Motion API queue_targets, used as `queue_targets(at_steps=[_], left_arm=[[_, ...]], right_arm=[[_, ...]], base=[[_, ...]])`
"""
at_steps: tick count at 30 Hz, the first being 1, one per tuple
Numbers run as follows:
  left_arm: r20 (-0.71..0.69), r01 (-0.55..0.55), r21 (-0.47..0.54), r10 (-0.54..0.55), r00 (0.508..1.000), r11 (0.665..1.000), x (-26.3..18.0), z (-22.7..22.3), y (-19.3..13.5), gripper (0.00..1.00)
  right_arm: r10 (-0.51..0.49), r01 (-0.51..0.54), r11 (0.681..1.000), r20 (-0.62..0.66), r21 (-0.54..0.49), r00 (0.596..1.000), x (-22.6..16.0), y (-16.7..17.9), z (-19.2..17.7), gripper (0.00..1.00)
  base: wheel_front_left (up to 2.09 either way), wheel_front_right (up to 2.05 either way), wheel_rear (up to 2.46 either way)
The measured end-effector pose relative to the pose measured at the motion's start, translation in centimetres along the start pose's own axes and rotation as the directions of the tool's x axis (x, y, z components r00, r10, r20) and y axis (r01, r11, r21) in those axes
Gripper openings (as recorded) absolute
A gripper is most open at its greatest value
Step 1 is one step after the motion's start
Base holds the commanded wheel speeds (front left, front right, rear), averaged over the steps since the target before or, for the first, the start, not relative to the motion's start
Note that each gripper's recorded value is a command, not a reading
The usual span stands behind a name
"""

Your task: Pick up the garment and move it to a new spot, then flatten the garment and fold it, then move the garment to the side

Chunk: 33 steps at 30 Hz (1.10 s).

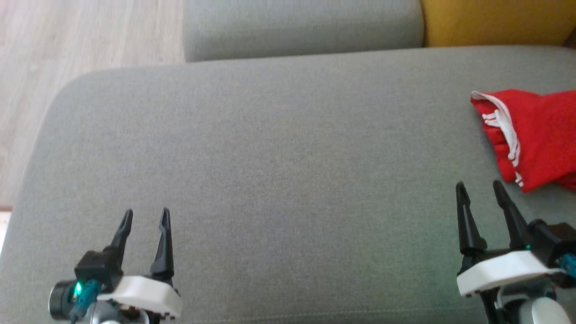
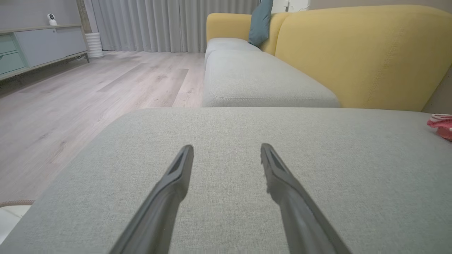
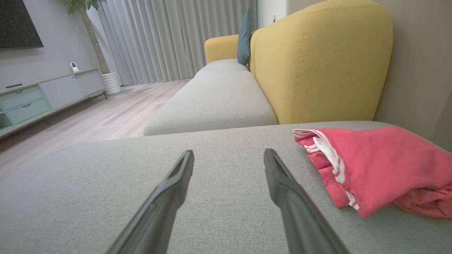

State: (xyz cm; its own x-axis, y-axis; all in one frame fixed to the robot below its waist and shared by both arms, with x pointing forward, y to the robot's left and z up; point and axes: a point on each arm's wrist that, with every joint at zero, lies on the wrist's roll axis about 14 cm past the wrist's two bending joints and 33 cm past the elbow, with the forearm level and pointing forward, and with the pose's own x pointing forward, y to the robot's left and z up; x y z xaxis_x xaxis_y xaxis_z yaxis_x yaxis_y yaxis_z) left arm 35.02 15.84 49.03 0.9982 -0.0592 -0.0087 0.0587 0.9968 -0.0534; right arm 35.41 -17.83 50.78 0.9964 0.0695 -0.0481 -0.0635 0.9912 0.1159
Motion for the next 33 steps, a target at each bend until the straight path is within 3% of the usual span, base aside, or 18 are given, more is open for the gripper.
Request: queue_targets(at_steps=[33], left_arm=[[-0.052,0.011,0.023,-0.01,0.999,1.0,-1.5,-0.9,-0.1,1.0]], right_arm=[[-0.009,0.009,1.0,0.003,0.0,1.0,-1.5,-0.1,0.4,1.0]], base=[[0.0,0.0,0.0]])
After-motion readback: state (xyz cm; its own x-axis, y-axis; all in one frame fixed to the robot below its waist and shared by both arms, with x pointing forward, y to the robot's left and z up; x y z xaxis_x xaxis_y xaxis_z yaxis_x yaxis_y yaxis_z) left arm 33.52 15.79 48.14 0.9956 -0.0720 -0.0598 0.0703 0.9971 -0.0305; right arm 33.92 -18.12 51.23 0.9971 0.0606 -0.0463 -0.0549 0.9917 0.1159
